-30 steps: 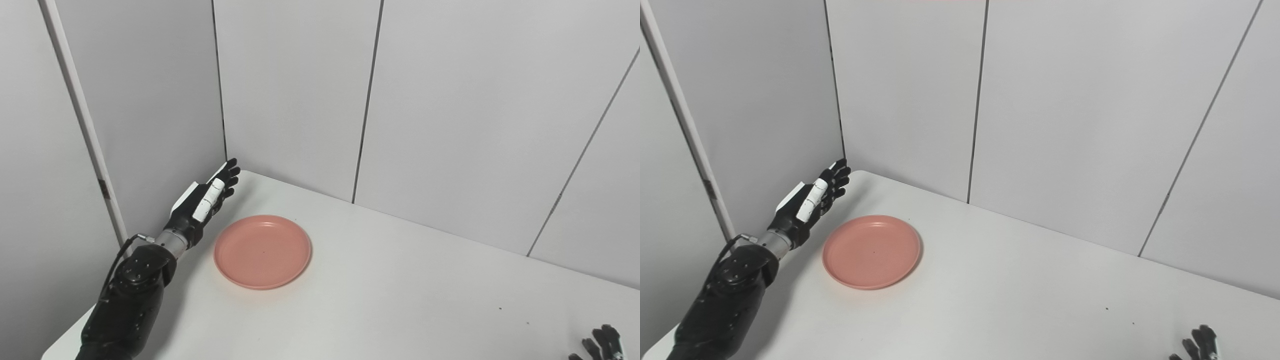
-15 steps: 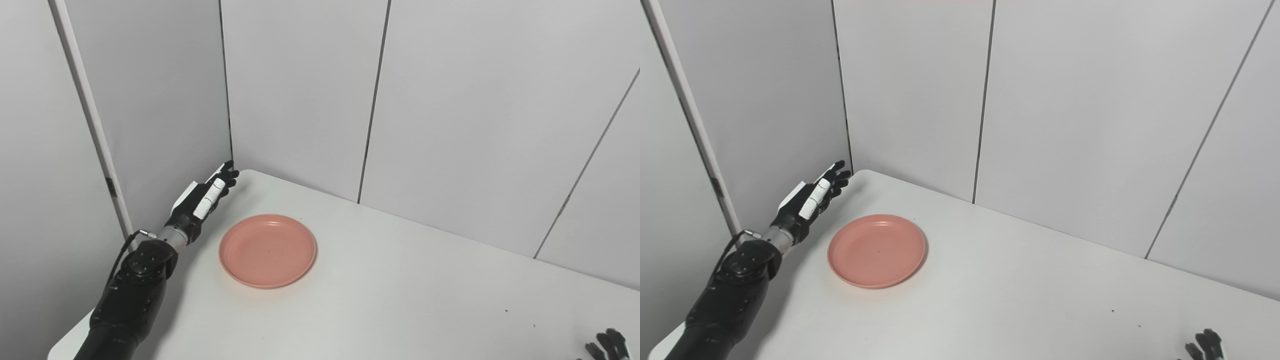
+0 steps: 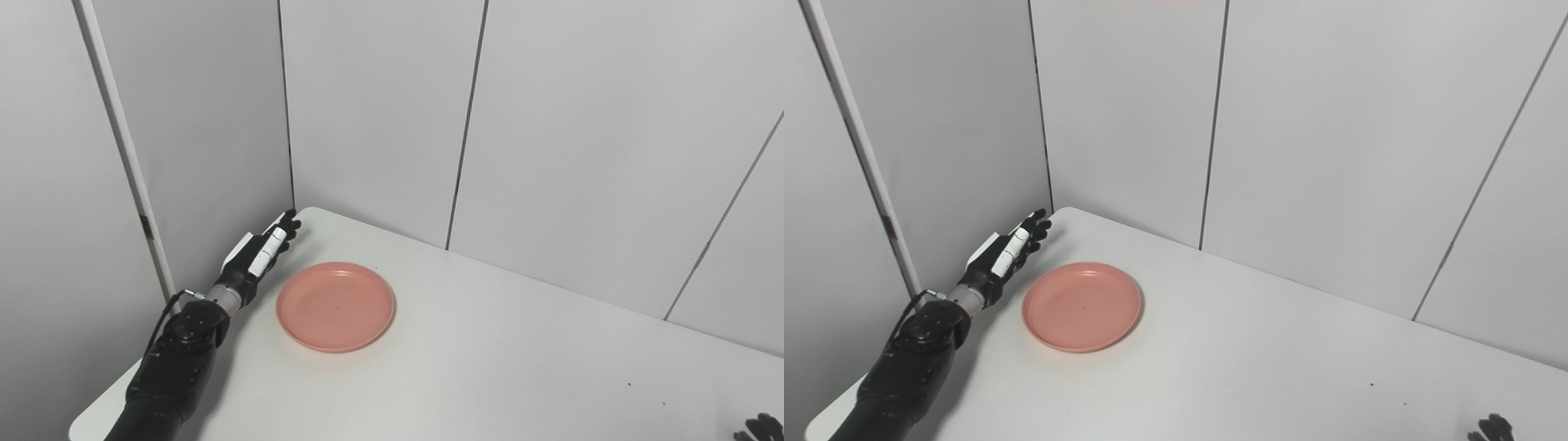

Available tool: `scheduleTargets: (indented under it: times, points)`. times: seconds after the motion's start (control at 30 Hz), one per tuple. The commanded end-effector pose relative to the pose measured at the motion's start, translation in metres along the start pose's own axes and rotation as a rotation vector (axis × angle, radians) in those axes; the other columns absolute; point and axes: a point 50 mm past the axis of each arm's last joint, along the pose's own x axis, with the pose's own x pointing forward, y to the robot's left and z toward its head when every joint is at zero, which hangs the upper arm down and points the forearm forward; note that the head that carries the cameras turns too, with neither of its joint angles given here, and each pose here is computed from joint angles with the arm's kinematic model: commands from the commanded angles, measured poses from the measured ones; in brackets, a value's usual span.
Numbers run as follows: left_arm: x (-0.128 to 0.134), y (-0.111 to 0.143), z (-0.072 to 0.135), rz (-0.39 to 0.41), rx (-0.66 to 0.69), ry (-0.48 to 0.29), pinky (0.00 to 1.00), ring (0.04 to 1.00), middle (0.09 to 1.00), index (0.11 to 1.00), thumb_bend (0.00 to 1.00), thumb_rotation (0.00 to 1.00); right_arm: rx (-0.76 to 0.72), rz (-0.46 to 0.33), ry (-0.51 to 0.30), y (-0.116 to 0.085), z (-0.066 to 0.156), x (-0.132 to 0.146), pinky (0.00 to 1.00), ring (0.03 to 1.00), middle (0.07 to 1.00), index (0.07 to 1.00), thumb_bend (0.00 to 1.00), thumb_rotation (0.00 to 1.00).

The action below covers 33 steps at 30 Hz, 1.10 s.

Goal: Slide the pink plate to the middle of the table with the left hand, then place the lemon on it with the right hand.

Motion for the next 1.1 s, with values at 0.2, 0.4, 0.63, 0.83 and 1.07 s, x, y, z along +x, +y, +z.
scheduleTargets:
  times: [0.2, 0.4, 0.63, 0.83, 1.07]
  points:
    - [0.015, 0.002, 0.014, 0.019, 0.02, -0.068, 1.0, 0.989, 0.985, 0.98, 0.81, 1.0, -0.018, -0.007, -0.003, -0.008, -0.002, -0.007, 0.85, 0.92, 0.939, 0.948, 0.8, 0.98]
    - [0.012, -0.003, 0.004, 0.009, -0.013, -0.046, 0.99, 0.992, 0.98, 0.959, 0.85, 1.0, -0.021, -0.014, -0.001, -0.007, -0.001, -0.008, 0.84, 0.91, 0.931, 0.939, 0.79, 0.98]
    - [0.009, -0.008, -0.01, -0.008, -0.019, -0.041, 1.0, 0.995, 0.982, 0.975, 0.83, 1.0, -0.003, -0.011, -0.013, -0.007, 0.001, -0.01, 0.83, 0.901, 0.922, 0.934, 0.76, 0.97]
    - [0.008, -0.013, -0.02, -0.018, -0.029, -0.046, 0.98, 0.964, 0.968, 0.963, 0.85, 1.0, -0.018, -0.018, -0.006, -0.007, 0.002, -0.01, 0.82, 0.902, 0.927, 0.934, 0.76, 0.98]
    - [0.003, -0.022, -0.022, -0.032, -0.083, -0.065, 0.93, 0.936, 0.941, 0.942, 0.83, 1.0, -0.01, -0.017, -0.007, -0.005, 0.002, -0.009, 0.79, 0.892, 0.919, 0.923, 0.76, 0.97]
